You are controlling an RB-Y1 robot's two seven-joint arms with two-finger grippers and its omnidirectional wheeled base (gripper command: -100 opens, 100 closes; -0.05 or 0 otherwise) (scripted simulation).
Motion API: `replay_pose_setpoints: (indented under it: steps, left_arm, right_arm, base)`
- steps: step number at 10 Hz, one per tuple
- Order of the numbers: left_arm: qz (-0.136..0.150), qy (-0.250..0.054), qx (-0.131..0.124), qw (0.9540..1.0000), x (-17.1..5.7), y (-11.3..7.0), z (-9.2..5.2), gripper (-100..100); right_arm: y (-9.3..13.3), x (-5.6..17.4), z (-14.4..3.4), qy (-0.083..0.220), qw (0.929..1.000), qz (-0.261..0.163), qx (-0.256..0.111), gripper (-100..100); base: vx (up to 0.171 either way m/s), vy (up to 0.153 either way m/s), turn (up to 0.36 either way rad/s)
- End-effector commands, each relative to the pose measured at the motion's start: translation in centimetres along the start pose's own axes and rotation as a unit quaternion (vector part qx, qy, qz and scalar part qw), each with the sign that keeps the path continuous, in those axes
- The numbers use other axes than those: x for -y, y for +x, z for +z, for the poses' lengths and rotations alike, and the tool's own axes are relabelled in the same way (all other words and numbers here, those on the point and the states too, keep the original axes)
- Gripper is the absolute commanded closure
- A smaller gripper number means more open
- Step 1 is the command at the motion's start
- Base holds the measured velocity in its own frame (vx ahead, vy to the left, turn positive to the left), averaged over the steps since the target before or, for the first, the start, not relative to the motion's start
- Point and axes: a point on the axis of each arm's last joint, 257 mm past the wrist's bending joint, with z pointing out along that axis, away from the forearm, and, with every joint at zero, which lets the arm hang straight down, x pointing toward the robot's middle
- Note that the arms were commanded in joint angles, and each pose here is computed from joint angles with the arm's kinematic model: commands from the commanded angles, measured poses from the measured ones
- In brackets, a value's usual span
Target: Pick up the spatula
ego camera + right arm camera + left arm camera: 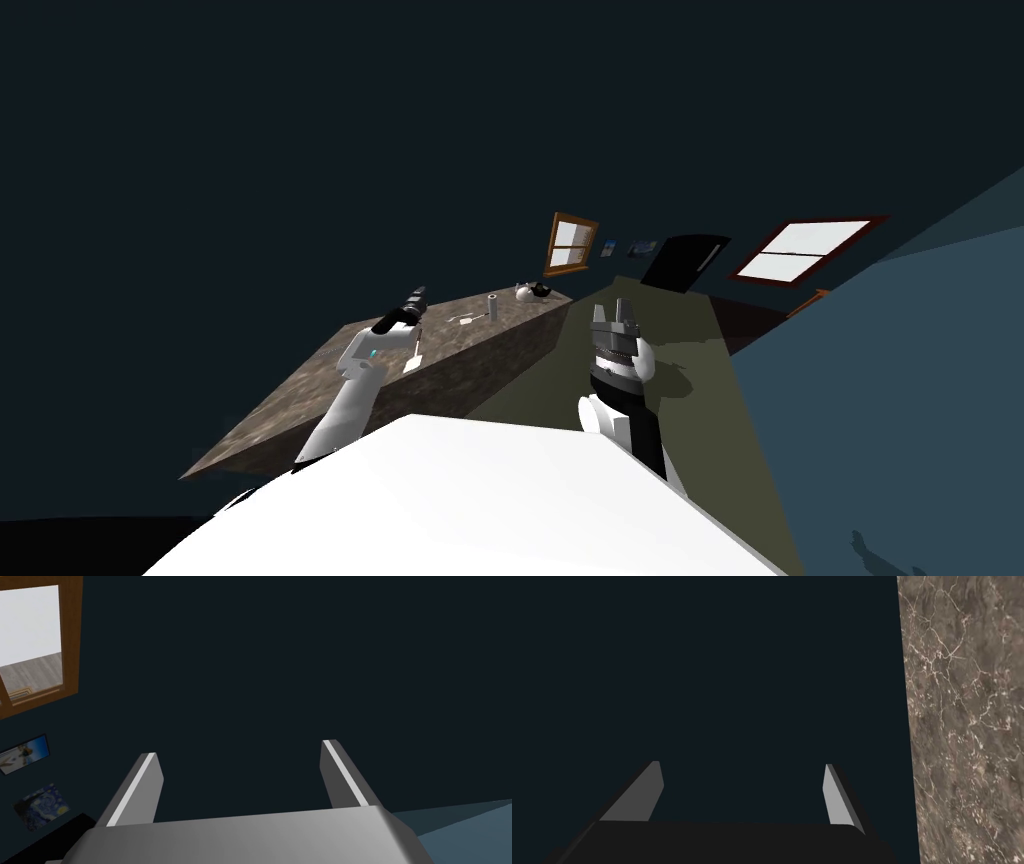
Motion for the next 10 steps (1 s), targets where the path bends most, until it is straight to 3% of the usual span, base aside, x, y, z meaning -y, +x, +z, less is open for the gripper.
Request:
replay_pose_setpoints:
  steps: [1,2,4,5,10]
  left_arm:
    - [-0.007,-0.027,0.005,0.9996,-1.2,-0.8,0.7,-100]
    - [-0.021,-0.042,0.015,0.9988,-1.5,-2.0,1.7,-100]
    - [-0.022,-0.067,0.016,0.9974,-2.9,-2.0,1.6,-100]
    - [-0.037,-0.084,0.026,0.9954,-3.5,-3.2,2.5,-100]
    - [-0.055,-0.144,0.035,0.9874,-6.2,-4.1,2.8,-100]
  right_arm:
    - [0.0,0.0,0.0,0.000,1.0000,0.000,0.000,0]
    - [0.0,0.0,0.0,0.000,1.0000,0.000,0.000,0]
    - [0.0,0.0,0.0,0.000,1.0000,0.000,0.000,0]
    - [0.0,0.0,0.0,0.000,1.0000,0.000,0.000,0]
    - [0.0,0.0,0.0,0.000,1.0000,0.000,0.000,0]
  base:
    - [0.007,-0.025,-0.047]
    - [0.018,-0.035,-0.084]
    - [0.017,-0.022,-0.016]
    - [0.014,-0.023,-0.092]
    - [0.018,-0.023,-0.035]
